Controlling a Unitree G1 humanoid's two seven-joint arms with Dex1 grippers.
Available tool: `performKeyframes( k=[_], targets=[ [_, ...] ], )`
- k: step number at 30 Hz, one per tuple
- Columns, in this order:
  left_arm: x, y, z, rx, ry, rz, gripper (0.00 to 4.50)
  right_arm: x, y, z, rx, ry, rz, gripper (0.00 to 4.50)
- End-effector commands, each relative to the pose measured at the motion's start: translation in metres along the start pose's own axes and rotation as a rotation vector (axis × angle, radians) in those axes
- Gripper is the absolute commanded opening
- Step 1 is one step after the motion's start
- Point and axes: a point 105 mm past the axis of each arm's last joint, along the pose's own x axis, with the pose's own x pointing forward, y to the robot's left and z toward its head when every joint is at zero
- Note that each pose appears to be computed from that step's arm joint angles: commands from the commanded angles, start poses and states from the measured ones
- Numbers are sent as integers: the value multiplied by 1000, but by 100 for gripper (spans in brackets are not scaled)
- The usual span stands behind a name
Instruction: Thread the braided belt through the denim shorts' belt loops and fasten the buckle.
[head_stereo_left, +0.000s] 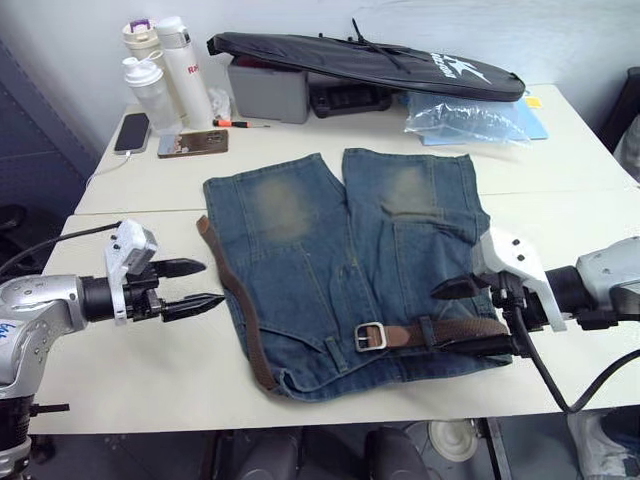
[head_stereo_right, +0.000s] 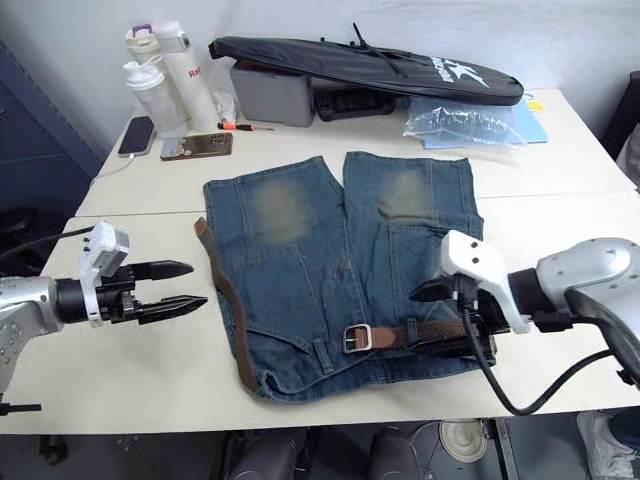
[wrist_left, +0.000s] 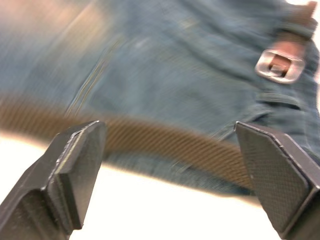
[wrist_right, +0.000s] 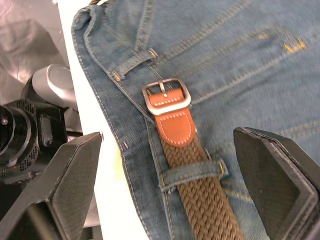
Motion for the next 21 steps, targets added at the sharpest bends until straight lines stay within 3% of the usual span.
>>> performKeyframes(
  k=[1,6,9,17,20,21],
  targets=[
    [-6,13,-1,-154,-20,140,450,8,-9,13,-80,-41,-40,443],
    [20,28,16,-405,-160,291,450,22,-26,21,-124,-63,-84,443],
    [35,29,33,-428,-210,348,450,26,-30,22,-139,-65,-97,443],
    [61,50,24,-409,4,657,450,27,-36,28,-154,-87,-152,443],
    [71,52,17,-375,75,700,450,25,-39,30,-158,-93,-185,443],
    [75,50,13,-377,95,695,424,25,-40,31,-157,-95,-193,446]
  ],
)
